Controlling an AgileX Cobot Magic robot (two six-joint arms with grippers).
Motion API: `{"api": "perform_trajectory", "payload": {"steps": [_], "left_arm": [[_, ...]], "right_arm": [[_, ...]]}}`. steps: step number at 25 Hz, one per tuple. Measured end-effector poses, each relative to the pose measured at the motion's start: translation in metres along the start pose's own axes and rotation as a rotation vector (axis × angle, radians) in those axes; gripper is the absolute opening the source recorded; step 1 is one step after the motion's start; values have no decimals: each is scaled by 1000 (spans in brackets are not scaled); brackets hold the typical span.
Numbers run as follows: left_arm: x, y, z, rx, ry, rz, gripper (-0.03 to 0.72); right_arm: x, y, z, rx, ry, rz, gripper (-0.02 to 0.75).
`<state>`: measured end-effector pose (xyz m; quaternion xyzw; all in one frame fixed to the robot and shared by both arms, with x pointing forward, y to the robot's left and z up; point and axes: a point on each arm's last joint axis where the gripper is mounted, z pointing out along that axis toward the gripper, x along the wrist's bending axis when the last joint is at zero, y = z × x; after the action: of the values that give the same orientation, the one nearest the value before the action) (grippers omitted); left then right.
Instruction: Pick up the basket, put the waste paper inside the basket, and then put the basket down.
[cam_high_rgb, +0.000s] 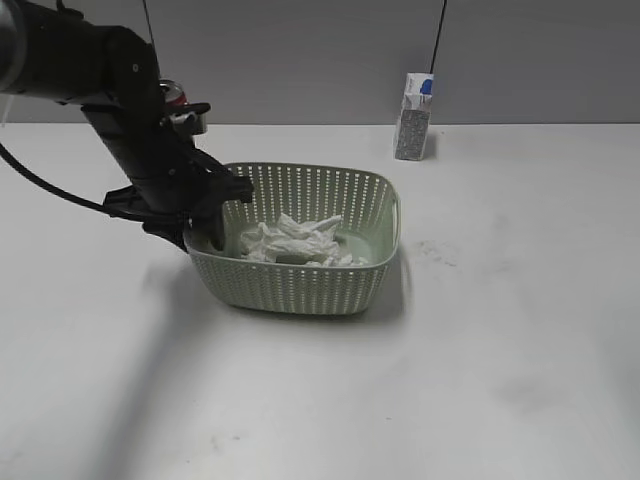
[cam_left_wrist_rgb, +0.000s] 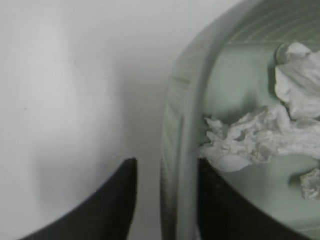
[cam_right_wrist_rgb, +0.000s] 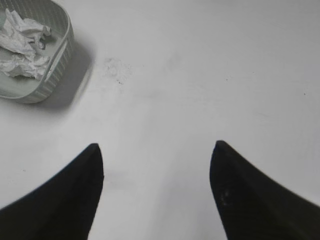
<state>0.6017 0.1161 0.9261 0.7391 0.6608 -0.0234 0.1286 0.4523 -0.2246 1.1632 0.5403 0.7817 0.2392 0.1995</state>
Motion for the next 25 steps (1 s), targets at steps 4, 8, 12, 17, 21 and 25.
{"api": "perform_trajectory", "payload": {"steps": [4,8,12,17,21,25], "left_arm": [[8,-1,-3,45,12,-8,619],[22,3,-29,17,5,0,657],[50,10,-76,-81,-8,-16,658],[92,6,-133,-179,22,25,652],[114,-5,-171,-232,50,37,641],[128,-21,-208,-294,79,59,623]], "right_arm": [[0,-22,-16,-22,-1,-4,507],[-1,-65,-22,-34,-14,-13,507],[-2,-116,-15,-12,-48,-35,505],[-1,-180,-4,-30,-61,-44,503],[1,-217,-2,-116,-46,-28,502],[3,-233,-17,-331,-38,-11,501]]}}
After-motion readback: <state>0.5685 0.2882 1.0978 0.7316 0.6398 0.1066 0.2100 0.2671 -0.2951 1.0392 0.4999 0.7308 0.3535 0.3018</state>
